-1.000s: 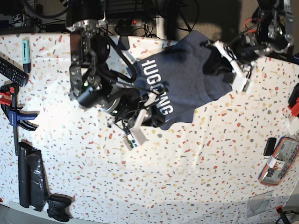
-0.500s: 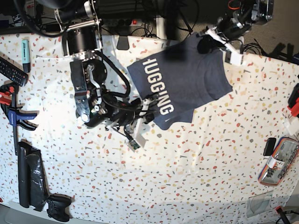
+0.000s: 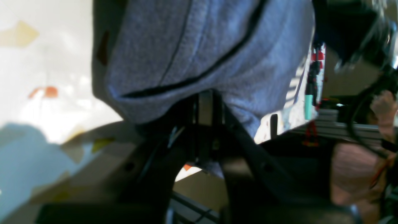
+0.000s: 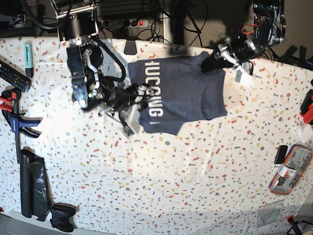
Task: Fold the T-shirt properly
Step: 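Lift the folded bundle with both grippers and drag it across the table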
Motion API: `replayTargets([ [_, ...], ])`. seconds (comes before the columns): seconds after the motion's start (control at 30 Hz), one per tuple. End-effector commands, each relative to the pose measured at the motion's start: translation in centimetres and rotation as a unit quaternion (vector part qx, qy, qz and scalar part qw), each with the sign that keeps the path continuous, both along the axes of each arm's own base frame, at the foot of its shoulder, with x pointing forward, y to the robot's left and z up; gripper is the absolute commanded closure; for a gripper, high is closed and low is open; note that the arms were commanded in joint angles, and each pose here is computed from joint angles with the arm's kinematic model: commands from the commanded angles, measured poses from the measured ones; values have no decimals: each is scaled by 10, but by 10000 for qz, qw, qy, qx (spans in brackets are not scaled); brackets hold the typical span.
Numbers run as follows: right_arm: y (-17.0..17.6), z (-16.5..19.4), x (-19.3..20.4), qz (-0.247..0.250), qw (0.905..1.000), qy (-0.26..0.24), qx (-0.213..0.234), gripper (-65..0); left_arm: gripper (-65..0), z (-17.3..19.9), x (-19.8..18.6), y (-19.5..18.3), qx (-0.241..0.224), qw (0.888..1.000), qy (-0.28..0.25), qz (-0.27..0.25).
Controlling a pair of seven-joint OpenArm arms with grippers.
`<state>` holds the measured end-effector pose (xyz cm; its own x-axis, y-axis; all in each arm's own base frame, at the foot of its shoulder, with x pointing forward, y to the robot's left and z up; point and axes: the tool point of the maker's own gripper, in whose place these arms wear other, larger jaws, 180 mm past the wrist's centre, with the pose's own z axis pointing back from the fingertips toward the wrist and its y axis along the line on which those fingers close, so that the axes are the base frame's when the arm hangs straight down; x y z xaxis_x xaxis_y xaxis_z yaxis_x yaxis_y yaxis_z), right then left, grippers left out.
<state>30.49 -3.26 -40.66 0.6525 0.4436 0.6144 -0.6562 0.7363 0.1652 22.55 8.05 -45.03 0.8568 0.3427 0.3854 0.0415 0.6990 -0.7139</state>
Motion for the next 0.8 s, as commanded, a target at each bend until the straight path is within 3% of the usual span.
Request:
replayTargets([
  [0.0,1,8,1,92,9997,-207,-13,0,0,2,62,36,1774,9805,-830,-168],
  [0.2,-14,8,-31,-13,9980,-524,-364,0,0,32,117,25,1679,9754,-1397,-302],
  [0.37,-36,7,-38,-458,9965,-647,-280,0,0,42,142,-7,1659,9701,-1583,-793],
  [0.6,-109,15,-23,-1484,9851,-752,-447,0,0,42,130,-100,1511,9519,-1683,-2066],
  [0.77,-141,42,1,-1909,9750,-1125,-179,0,0,37,122,-130,1762,9384,-1725,-2421],
])
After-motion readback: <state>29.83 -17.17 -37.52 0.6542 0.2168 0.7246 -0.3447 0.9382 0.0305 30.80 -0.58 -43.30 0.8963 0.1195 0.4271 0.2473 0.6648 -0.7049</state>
